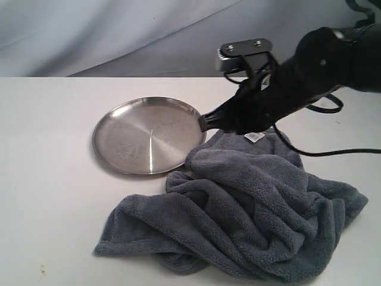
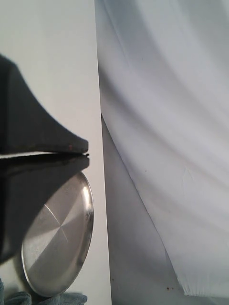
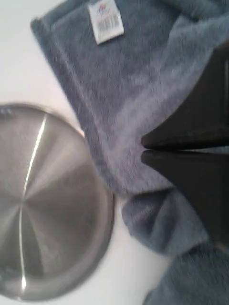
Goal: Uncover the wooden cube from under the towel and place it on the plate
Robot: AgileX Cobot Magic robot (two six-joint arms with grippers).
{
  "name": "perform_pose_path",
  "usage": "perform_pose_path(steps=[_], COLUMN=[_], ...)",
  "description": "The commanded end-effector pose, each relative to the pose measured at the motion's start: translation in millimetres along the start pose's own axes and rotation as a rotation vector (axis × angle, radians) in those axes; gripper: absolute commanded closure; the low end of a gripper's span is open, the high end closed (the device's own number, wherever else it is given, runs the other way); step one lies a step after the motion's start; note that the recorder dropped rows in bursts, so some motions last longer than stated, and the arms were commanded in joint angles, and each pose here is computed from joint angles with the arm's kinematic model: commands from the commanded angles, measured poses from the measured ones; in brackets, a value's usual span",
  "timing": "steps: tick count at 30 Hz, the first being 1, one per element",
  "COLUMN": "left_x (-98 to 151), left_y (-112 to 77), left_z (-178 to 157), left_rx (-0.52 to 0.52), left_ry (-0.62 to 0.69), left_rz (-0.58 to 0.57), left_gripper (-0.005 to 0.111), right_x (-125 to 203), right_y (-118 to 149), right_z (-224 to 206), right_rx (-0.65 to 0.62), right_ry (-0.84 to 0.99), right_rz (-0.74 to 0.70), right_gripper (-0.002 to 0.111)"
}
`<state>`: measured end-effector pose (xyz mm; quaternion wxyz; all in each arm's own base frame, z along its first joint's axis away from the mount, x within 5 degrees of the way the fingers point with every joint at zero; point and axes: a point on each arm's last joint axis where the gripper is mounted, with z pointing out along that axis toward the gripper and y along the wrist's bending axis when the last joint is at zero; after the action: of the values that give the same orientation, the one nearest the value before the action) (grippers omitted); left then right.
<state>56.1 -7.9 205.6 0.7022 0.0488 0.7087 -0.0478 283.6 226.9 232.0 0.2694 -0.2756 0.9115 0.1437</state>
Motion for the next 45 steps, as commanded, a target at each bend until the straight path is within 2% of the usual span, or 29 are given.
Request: perform_pose_path(steps=[1,5,8,13,19,26,34,39,42,45], left_x=[0.3,0.3,0.3,0.3,0.3,0.3,0.3,0.3,0.3,0.3], left_y=[0.2,0.2,0.2,0.2,0.2,0.2,0.2,0.2,0.2,0.2], left_z=[-0.1,-0.1,-0.1,-0.1,-0.1,-0.1,-0.1,-0.1,-0.1,-0.1], left_rx=[-0.003,-0.003,-0.003,-0.003,-0.003,-0.003,-0.003,-0.003,-0.003,-0.003], left_ry=[-0.011,-0.011,-0.011,-0.011,-0.011,-0.011,-0.011,-0.011,-0.011,-0.011], left_rz=[-0.005,-0.005,-0.005,-0.005,-0.005,-0.005,-0.005,-0.005,-0.005,-0.005], left_gripper=[0.107,0.107,0.107,0.107,0.107,0.107,0.107,0.107,0.107,0.107], right_x=[10.6,29.3,47.0,79.1,128.3,155.8,144.0,132.0,119.8,101.5], right_y=[43.6,76.6,90.1,87.9,66.9,18.6,-35.7,-65.7,-78.3,-82.9], right_z=[0.9,-0.6,-3.2,-15.9,-38.3,-58.9,-67.0,-72.8,-76.4,-73.1], right_rx=[-0.075,-0.128,-0.15,-0.158,-0.138,0.041,0.187,0.246,0.274,0.279], right_ry=[0.07,0.164,0.205,0.234,0.239,0.17,0.072,-0.066,-0.107,-0.116], right_rz=[-0.13,-0.224,-0.268,-0.253,-0.207,-0.061,0.122,0.232,0.275,0.255], right_gripper=[0.108,0.108,0.108,0.108,0.108,0.108,0.108,0.108,0.108,0.108])
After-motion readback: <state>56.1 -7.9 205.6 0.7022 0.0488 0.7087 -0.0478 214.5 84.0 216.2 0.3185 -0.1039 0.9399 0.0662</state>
